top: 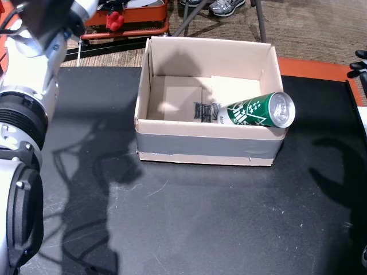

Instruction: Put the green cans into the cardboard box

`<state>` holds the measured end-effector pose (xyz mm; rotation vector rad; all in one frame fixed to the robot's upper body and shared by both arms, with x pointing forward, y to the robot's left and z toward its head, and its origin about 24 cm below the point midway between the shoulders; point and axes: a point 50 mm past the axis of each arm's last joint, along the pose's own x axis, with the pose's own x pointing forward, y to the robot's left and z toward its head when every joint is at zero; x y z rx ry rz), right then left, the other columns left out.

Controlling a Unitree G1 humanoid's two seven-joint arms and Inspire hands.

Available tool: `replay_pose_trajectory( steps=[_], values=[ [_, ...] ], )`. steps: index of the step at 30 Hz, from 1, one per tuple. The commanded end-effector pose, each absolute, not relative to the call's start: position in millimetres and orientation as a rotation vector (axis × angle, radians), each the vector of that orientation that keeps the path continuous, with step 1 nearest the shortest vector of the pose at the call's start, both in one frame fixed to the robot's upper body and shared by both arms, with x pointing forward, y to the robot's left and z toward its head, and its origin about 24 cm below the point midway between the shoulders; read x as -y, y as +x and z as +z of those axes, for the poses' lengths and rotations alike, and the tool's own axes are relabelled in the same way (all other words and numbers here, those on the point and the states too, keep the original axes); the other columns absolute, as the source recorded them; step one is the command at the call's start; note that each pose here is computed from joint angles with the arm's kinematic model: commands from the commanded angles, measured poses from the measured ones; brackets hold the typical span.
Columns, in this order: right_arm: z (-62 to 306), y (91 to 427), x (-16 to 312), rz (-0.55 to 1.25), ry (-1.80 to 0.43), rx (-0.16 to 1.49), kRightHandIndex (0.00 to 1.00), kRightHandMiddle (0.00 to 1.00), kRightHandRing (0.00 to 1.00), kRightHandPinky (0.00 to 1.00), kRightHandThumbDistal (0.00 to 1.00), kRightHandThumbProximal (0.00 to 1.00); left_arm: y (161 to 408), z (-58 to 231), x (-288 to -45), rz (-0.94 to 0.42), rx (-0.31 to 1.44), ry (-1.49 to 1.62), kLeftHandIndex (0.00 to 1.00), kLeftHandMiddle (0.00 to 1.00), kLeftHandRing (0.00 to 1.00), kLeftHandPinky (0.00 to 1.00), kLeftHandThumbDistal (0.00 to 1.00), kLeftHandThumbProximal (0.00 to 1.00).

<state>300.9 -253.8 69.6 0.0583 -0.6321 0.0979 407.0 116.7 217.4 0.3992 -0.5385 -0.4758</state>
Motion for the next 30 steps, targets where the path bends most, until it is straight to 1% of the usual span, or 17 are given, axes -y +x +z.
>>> replay_pose_trajectory(
  steps=[1,2,3,4,6,7,8,11,12,14,17,18,21,23,25,27,30],
  values=[
    [70,300,252,0.090,0.059,0.646,0.44,0.48,0.56,0.59,0.99,0.33,408,227,-110,-0.465,0.562,0.432,0.71,0.43,0.35,0.42,0.00,0.00],
    [70,300,252,0.089,0.060,0.647,0.44,0.47,0.56,0.59,0.99,0.33,408,224,-109,-0.462,0.555,0.457,0.71,0.45,0.38,0.43,0.00,0.00],
    [69,300,252,0.089,0.060,0.648,0.44,0.47,0.56,0.59,0.99,0.33,408,222,-108,-0.461,0.548,0.477,0.64,0.44,0.39,0.43,0.00,0.00],
    [69,299,252,0.088,0.060,0.649,0.44,0.47,0.56,0.59,0.99,0.33,408,219,-107,-0.463,0.538,0.492,0.50,0.40,0.39,0.43,0.00,0.00],
    [69,299,252,0.087,0.058,0.649,0.44,0.47,0.56,0.58,1.00,0.34,409,213,-105,-0.468,0.510,0.520,0.32,0.29,0.37,0.44,0.00,0.00],
    [69,299,252,0.086,0.058,0.650,0.44,0.47,0.55,0.58,1.00,0.34,409,209,-104,-0.467,0.489,0.539,0.26,0.26,0.35,0.42,0.00,0.00],
    [69,299,252,0.085,0.058,0.651,0.44,0.47,0.55,0.58,1.00,0.34,410,205,-103,-0.468,0.467,0.555,0.25,0.26,0.35,0.42,0.00,0.00],
    [70,299,252,0.081,0.055,0.654,0.43,0.46,0.54,0.58,1.00,0.34,410,194,-101,-0.470,0.422,0.601,0.29,0.28,0.35,0.43,0.00,0.00],
    [69,299,252,0.081,0.055,0.655,0.43,0.46,0.54,0.58,1.00,0.35,410,190,-100,-0.469,0.410,0.618,0.31,0.31,0.36,0.42,0.00,0.00],
    [69,298,251,0.083,0.056,0.656,0.43,0.46,0.54,0.58,1.00,0.35,409,182,-99,-0.468,0.383,0.646,0.38,0.36,0.37,0.41,0.00,0.00],
    [69,298,251,0.084,0.058,0.655,0.43,0.46,0.54,0.58,1.00,0.35,409,175,-99,-0.465,0.354,0.694,0.50,0.43,0.40,0.43,0.00,0.00],
    [69,298,251,0.084,0.058,0.654,0.43,0.46,0.54,0.57,1.00,0.35,410,174,-99,-0.464,0.347,0.704,0.53,0.44,0.41,0.43,0.00,0.00],
    [68,298,251,0.087,0.059,0.652,0.43,0.46,0.54,0.57,1.00,0.35,410,170,-100,-0.463,0.328,0.718,0.53,0.45,0.41,0.44,0.00,0.00],
    [68,298,250,0.091,0.061,0.653,0.43,0.46,0.54,0.57,1.00,0.35,409,167,-100,-0.464,0.322,0.716,0.50,0.44,0.40,0.42,0.00,0.00],
    [68,298,250,0.092,0.067,0.652,0.43,0.46,0.54,0.57,1.00,0.34,408,164,-100,-0.469,0.311,0.714,0.50,0.46,0.41,0.43,0.00,0.00],
    [67,298,250,0.090,0.069,0.652,0.43,0.46,0.54,0.57,1.00,0.34,408,161,-100,-0.475,0.303,0.722,0.56,0.51,0.43,0.44,0.00,0.00],
    [68,298,249,0.096,0.068,0.656,0.44,0.46,0.54,0.56,0.97,0.34,407,157,-99,-0.476,0.300,0.730,0.61,0.53,0.44,0.44,0.00,0.00]
  ],
)
